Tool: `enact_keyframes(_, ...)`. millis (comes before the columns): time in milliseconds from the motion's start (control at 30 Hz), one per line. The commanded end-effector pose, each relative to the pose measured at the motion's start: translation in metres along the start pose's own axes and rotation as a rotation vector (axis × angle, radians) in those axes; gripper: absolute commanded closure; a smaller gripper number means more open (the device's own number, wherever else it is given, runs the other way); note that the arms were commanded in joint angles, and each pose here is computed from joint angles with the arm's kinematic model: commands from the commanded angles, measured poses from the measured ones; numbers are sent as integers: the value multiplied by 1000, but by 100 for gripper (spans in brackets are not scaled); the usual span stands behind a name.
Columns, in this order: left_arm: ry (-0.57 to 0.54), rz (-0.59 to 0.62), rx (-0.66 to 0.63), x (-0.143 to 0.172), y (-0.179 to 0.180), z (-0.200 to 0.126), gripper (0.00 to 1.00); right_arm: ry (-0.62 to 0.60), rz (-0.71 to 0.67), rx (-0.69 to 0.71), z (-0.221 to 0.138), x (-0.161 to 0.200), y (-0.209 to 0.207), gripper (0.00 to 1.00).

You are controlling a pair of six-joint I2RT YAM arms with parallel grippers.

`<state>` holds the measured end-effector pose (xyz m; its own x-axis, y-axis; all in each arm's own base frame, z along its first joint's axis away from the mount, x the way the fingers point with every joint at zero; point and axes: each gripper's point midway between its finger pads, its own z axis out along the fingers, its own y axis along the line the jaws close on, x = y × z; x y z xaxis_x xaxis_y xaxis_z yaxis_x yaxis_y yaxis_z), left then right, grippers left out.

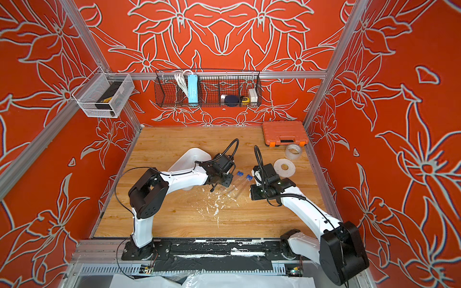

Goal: Wipe the exteriors of test tubes
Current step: Pick up the test tube at the center of the board.

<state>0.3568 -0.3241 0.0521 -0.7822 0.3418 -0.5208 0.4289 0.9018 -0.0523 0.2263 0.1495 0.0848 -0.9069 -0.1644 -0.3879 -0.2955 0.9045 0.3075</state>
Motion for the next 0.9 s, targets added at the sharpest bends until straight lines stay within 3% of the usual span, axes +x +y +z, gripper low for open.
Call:
enact_keyframes(0,39,9,-11,17,3,12,62,3,1,-13,4,2,0,99)
enact_keyframes(433,74,0,-62,43,21,21,63,3,13,-26,7,5,1,100)
enact_keyframes(867,97,-20,-54,65,25,21,81,21,31,-69,14,9,7,100)
